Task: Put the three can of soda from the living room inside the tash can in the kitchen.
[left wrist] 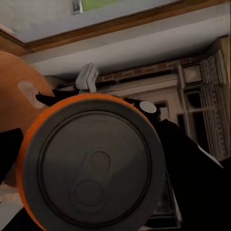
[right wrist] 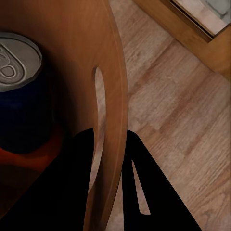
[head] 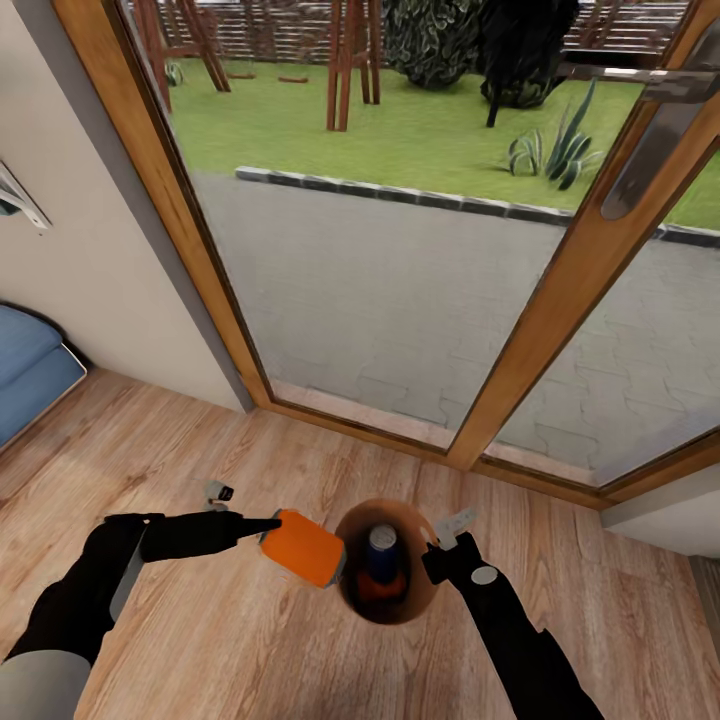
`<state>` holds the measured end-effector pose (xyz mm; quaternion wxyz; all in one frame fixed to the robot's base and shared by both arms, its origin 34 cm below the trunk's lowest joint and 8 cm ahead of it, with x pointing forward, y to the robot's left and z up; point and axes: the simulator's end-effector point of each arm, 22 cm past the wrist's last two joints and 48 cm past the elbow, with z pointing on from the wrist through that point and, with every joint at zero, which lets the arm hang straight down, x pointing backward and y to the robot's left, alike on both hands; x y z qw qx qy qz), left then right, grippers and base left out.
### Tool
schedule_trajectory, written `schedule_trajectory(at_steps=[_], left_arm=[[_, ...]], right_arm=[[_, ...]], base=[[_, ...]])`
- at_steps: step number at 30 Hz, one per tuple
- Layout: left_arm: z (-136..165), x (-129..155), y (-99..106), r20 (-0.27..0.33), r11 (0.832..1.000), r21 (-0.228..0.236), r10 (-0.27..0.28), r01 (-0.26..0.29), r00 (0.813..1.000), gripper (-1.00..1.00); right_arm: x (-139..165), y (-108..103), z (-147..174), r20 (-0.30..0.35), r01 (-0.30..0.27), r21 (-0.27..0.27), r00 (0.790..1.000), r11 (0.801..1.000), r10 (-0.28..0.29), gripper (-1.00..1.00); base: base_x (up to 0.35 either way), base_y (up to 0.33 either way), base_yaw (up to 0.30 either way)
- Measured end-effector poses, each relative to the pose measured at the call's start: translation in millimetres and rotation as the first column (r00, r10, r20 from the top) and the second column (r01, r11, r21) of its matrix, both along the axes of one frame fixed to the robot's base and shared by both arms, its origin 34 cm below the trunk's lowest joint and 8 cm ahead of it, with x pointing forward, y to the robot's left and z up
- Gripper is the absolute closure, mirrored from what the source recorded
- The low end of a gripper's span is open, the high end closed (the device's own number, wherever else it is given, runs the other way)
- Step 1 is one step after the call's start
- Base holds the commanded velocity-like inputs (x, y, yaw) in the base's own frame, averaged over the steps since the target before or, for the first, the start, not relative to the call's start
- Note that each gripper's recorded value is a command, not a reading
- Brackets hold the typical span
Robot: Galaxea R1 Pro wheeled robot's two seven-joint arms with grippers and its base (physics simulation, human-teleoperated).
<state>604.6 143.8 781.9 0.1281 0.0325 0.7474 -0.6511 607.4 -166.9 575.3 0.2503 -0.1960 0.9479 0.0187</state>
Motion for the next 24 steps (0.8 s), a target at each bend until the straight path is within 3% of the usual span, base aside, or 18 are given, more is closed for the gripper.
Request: schedule_trajectory(at_steps=[16,24], left_arm=[[6.3,-2.6,-40.0,-0.010,0.997,-0.076,-0.008,0.007,1.000,1.00],[-9.1,1.1,-56.9,-0.025,1.000,-0.023,0.013,-0.014,1.000,1.00]], right_arm=[[-9.0,-2.1,-9.1,-0.020,-0.002,-0.014,1.000,1.000,0.001,1.00],[-9.2,-2.1,-9.3,-0.020,-0.002,-0.014,1.000,1.000,0.002,1.00]], base=[[0.000,0.000,0.000],[0.000,0.000,0.000]])
